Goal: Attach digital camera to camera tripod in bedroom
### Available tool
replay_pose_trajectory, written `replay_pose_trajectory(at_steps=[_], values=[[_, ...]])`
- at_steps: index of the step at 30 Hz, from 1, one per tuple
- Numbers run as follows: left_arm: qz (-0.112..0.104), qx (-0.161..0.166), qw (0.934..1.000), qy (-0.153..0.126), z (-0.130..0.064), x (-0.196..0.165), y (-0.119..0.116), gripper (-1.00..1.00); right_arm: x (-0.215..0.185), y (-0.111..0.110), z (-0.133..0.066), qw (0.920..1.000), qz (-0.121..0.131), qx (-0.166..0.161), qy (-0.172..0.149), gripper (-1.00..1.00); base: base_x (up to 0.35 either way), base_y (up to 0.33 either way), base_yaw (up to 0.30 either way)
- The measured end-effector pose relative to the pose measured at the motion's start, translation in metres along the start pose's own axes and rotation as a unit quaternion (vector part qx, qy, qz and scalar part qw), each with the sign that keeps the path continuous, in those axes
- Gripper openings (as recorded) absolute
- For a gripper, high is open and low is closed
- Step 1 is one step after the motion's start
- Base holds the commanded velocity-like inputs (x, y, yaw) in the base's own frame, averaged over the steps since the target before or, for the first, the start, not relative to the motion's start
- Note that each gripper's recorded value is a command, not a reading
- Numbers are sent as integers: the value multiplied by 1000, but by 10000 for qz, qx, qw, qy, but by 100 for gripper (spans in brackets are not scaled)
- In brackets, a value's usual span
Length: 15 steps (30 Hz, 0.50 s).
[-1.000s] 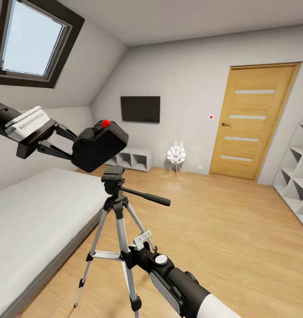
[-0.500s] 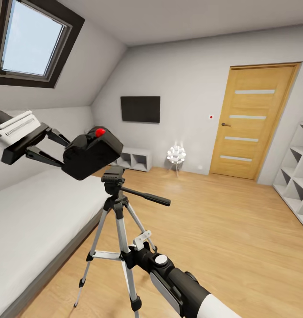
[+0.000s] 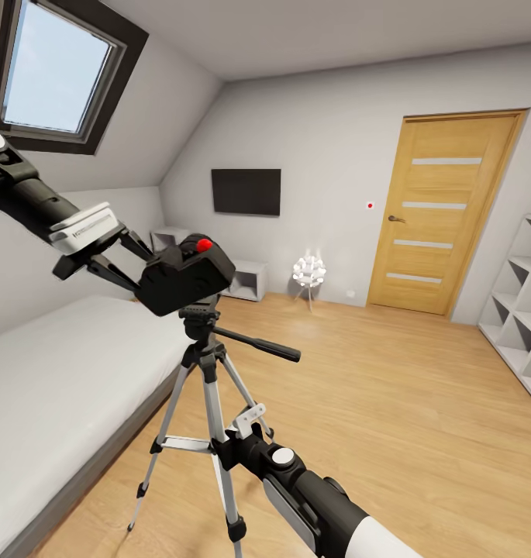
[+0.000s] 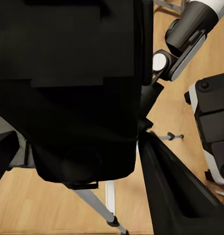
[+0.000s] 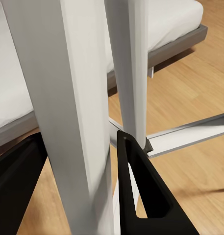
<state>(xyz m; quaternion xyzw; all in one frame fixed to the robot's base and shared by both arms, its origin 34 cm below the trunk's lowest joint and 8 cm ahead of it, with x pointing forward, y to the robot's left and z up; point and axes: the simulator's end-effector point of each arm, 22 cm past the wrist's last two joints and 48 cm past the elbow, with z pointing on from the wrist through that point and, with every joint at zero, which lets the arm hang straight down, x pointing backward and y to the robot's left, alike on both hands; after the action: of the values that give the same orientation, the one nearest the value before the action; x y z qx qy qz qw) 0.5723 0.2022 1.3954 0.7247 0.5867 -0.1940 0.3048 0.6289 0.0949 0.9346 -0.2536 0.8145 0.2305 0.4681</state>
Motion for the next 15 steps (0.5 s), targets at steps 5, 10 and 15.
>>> replay_pose_trajectory(at_steps=[5,10,15], values=[[160,-33,9997,169,-1,-3,13,-100,0,0,0,10000,-4,-2,1,-100,0,0,0],[203,-77,9996,198,-4,-4,17,-100,0,4,0,10000,-34,-35,-12,-100,0,0,0],[255,-107,9994,201,-6,-5,18,-100,0,12,0,9999,-107,-118,-21,-100,0,0,0]])
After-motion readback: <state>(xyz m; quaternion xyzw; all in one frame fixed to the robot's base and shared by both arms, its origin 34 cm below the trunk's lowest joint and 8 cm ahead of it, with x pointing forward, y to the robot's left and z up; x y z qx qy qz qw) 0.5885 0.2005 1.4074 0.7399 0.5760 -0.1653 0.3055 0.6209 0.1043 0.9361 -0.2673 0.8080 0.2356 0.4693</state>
